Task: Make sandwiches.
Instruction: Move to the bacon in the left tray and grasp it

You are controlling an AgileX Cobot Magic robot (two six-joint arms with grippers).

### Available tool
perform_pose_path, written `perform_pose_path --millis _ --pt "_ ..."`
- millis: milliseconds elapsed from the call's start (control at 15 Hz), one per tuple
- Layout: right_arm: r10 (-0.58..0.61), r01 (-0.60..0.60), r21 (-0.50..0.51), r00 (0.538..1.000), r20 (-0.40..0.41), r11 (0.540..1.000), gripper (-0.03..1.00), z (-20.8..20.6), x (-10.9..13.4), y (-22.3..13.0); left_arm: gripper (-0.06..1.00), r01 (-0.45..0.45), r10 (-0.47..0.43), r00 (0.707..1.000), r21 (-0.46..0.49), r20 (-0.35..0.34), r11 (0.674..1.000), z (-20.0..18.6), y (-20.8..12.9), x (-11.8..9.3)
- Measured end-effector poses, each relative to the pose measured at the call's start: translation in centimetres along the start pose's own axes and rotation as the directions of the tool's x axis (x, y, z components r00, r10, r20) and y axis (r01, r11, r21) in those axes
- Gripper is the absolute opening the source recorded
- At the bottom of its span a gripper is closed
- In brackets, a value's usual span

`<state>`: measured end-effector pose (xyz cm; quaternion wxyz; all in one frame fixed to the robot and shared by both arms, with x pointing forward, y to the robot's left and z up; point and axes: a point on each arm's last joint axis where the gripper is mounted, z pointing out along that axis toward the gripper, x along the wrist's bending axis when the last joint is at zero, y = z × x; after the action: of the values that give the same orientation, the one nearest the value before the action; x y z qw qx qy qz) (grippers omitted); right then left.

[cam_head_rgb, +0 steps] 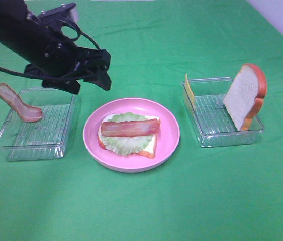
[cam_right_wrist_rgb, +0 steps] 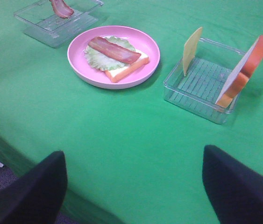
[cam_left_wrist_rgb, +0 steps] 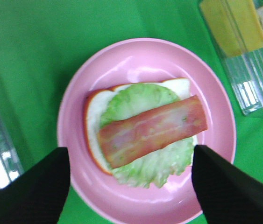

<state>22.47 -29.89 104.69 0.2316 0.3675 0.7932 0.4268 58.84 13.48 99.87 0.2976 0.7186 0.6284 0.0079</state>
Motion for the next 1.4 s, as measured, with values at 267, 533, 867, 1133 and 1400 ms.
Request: perform_pose_path --millis 267,533,867,1133,1400 --pt "0.000 0.000 0.000 1.000 0.000 1.000 0.75 0.0 0.0 0.0 0.69 0.107 -0.084 0.971 0.091 -0.223 0.990 -3.7 2.1 4.0" --pt "0.000 0.000 0.000 1.000 0.000 1.000 0.75 0.0 0.0 0.0 0.69 0.187 -0.147 0.927 0.085 -0.345 0.979 -6.0 3.2 7.2" --pt "0.000 0.000 0.000 1.000 0.000 1.000 0.75 0.0 0.0 0.0 0.69 0.245 -0.235 0.891 -0.026 -0.388 0.969 -7.7 4.2 11.8" --pt "0.000 0.000 0.000 1.000 0.000 1.000 0.75 0.0 0.0 0.0 0.69 0.219 -0.204 0.892 -0.011 -0.404 0.976 -6.3 4.4 13.9" --pt "0.000 0.000 0.000 1.000 0.000 1.000 0.75 0.0 0.0 0.0 0.69 0.251 -0.200 0.886 0.071 -0.418 0.965 -2.5 3.7 15.6"
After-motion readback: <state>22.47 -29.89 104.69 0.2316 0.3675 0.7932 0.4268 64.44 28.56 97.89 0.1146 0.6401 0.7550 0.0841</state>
